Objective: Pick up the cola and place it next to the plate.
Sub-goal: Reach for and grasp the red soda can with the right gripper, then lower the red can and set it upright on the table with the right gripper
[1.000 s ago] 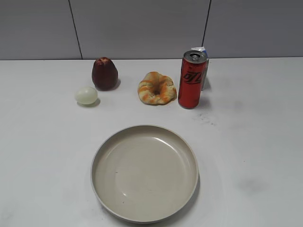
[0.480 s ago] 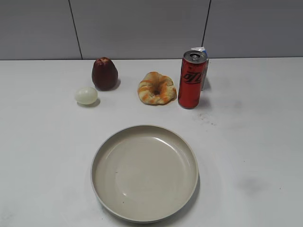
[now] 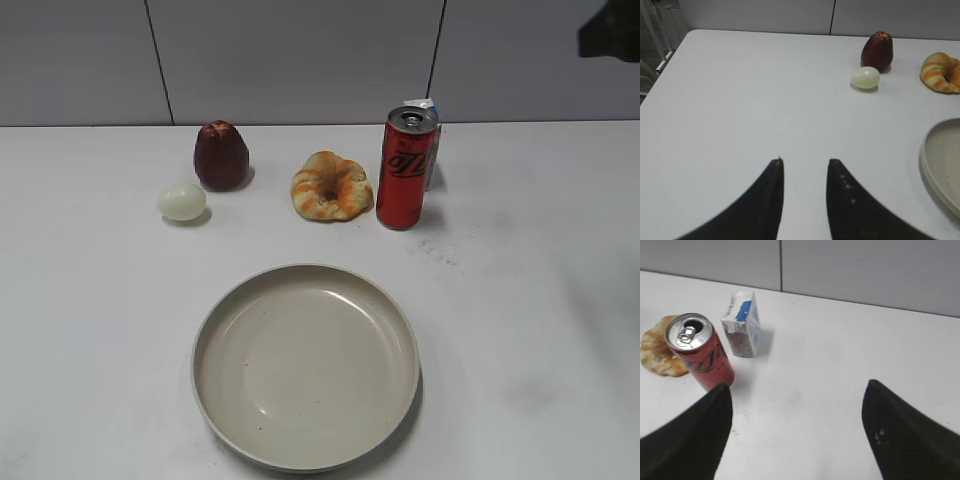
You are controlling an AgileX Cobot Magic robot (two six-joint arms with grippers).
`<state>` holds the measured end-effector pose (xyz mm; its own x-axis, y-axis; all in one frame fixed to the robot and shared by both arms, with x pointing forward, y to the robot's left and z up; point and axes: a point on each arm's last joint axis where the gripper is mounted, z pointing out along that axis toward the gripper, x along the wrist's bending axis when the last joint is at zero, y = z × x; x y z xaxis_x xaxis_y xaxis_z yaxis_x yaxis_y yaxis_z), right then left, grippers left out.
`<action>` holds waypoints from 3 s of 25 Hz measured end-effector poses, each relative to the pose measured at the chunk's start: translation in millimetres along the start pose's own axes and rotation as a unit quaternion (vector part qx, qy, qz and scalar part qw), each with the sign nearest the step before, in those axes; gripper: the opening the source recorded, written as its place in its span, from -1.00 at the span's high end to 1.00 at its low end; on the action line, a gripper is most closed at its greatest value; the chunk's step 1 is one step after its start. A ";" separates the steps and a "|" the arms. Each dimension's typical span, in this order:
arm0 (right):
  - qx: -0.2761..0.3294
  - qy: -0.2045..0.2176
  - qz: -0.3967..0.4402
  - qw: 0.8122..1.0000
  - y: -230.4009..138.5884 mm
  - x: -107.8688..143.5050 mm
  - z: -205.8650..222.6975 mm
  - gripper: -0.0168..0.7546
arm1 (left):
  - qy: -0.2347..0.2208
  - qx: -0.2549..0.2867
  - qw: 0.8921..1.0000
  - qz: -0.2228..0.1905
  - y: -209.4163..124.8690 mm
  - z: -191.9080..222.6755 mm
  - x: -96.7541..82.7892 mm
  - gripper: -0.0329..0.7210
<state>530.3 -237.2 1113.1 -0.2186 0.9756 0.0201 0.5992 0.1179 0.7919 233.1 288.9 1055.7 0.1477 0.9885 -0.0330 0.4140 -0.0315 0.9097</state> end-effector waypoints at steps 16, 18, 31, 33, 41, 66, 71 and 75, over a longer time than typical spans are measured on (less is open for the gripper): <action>0.221 0.083 -0.052 0.970 49.1 89.3 152.9 -0.73 | 0.000 0.000 1.000 0.000 0.0 0.0 0.0 0.29; 0.232 0.080 -0.054 0.968 41.4 89.5 165.8 -0.73 | 0.000 0.000 1.000 0.000 0.0 0.0 0.0 0.29; 0.258 0.074 -0.051 0.962 9.1 91.7 216.9 -0.44 | 0.000 0.000 1.000 0.000 0.0 0.0 0.0 0.29; 0.257 0.074 -0.051 0.962 8.7 91.8 218.2 -0.37 | 0.000 0.000 1.000 0.000 0.0 0.0 0.0 0.29; 0.255 0.082 -0.048 0.962 28.1 93.4 197.3 -0.37 | 0.000 0.000 1.000 0.000 0.0 0.0 0.0 0.29; 0.218 0.290 -0.274 0.891 -28.1 337.7 67.0 -0.37 | 0.000 0.000 1.000 0.000 0.0 0.0 0.0 0.29; 0.248 0.280 -0.282 0.883 -50.6 345.5 90.7 -0.37 | 0.000 0.000 1.000 0.000 0.0 0.0 0.0 0.29; 0.259 0.276 -0.283 0.881 -61.6 348.3 103.4 -0.37 | 0.000 0.000 1.000 0.000 0.0 0.0 0.0 0.29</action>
<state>496.8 114.5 1008.2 -0.8512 0.5111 0.1190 0.5135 0.7646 0.3894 233.1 288.9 1055.7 0.1477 0.9885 -0.0330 0.4140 -0.0315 0.9097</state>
